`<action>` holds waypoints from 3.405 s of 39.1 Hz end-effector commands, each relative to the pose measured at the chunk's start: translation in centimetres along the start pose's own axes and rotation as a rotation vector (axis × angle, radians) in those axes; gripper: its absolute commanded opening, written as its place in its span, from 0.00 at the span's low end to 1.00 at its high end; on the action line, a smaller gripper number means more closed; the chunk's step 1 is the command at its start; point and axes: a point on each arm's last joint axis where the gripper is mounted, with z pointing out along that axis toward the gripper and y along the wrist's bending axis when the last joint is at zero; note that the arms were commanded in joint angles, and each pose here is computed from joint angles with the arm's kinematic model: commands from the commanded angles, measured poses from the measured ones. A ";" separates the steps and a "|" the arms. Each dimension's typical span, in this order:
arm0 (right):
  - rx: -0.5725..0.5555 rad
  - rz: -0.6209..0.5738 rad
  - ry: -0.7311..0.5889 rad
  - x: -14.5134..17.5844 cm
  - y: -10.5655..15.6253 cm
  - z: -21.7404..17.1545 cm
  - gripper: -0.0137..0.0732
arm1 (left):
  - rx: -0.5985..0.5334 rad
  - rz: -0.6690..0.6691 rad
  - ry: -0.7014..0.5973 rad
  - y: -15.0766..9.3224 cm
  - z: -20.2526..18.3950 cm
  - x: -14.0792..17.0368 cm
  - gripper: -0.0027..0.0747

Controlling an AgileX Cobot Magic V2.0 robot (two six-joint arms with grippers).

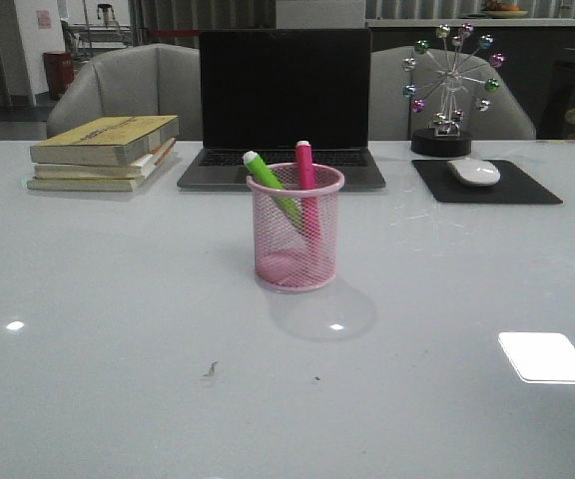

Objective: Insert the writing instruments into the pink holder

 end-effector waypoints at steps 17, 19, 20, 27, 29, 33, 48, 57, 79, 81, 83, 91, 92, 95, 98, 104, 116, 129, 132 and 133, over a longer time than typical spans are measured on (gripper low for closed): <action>0.013 -0.018 -0.102 -1.5 -0.2 -0.5 0.58 | -0.175 -0.010 -0.073 2.7 -10.2 3.3 0.47; 0.013 -0.018 -0.102 -1.5 -0.2 -0.5 0.58 | -0.180 -0.011 -0.058 2.6 -10.7 3.9 0.47; 0.013 -0.018 -0.102 -1.5 -0.2 -0.5 0.58 | -0.183 -0.012 -0.053 2.6 -11.1 4.3 0.47; 0.013 -0.018 -0.102 -1.5 -0.2 -0.5 0.58 | -0.187 -0.015 -0.043 2.5 -12.3 5.9 0.47; 0.013 -0.018 -0.102 -1.5 -0.2 -0.5 0.58 | -0.192 -0.019 -0.021 2.5 -12.5 6.4 0.47; 0.013 -0.018 -0.102 -1.5 -0.2 -0.5 0.58 | -0.200 -0.026 0.025 2.6 -12.5 7.3 0.47; 0.013 -0.018 -0.102 -1.5 -0.2 -0.5 0.58 | -0.196 -0.050 0.008 2.5 -12.9 7.2 0.47; 0.013 -0.018 -0.102 -1.5 -0.2 -0.5 0.58 | -0.196 -0.050 0.008 2.5 -12.9 7.2 0.46; 0.013 -0.018 -0.102 -1.5 -0.2 -0.5 0.58 | -0.196 -0.050 0.008 2.5 -12.9 7.2 0.46; 0.013 -0.018 -0.102 -1.5 -0.2 -0.5 0.58 | -0.196 -0.050 0.008 2.5 -12.9 7.2 0.46; 0.013 -0.018 -0.102 -1.5 -0.2 -0.5 0.58 | -0.196 -0.050 0.008 2.5 -12.9 7.2 0.46; 0.013 -0.017 -0.105 -1.5 -0.2 -0.5 0.58 | -0.196 -0.050 0.008 2.5 -12.9 7.2 0.46; 0.013 -0.017 -0.105 -1.5 -0.2 -0.5 0.58 | -0.196 -0.050 0.008 2.5 -12.9 7.2 0.46; 0.013 -0.017 -0.106 -1.5 -0.2 -0.5 0.57 | -0.196 -0.050 0.008 2.5 -12.9 7.2 0.46; 0.013 -0.017 -0.106 -1.5 -0.2 -0.5 0.57 | -0.196 -0.050 0.008 2.5 -12.9 7.2 0.46; 0.012 -0.017 -0.107 -1.6 -0.2 -0.5 0.46 | -0.196 -0.050 0.008 2.5 -12.9 7.2 0.46; -0.017 0.033 -0.105 -1.5 0.0 -0.5 0.22 | -0.196 -0.050 0.008 2.5 -12.9 7.2 0.46; -0.016 0.033 -0.099 -1.5 0.0 -0.5 0.22 | -0.196 -0.050 0.008 2.5 -12.9 7.2 0.46; -0.016 0.033 -0.099 -1.5 0.0 -0.5 0.22 | -0.196 -0.050 0.008 2.5 -12.9 7.2 0.46; -0.016 0.033 -0.099 -1.5 0.0 -0.5 0.22 | -0.196 -0.050 0.008 2.5 -12.9 7.2 0.46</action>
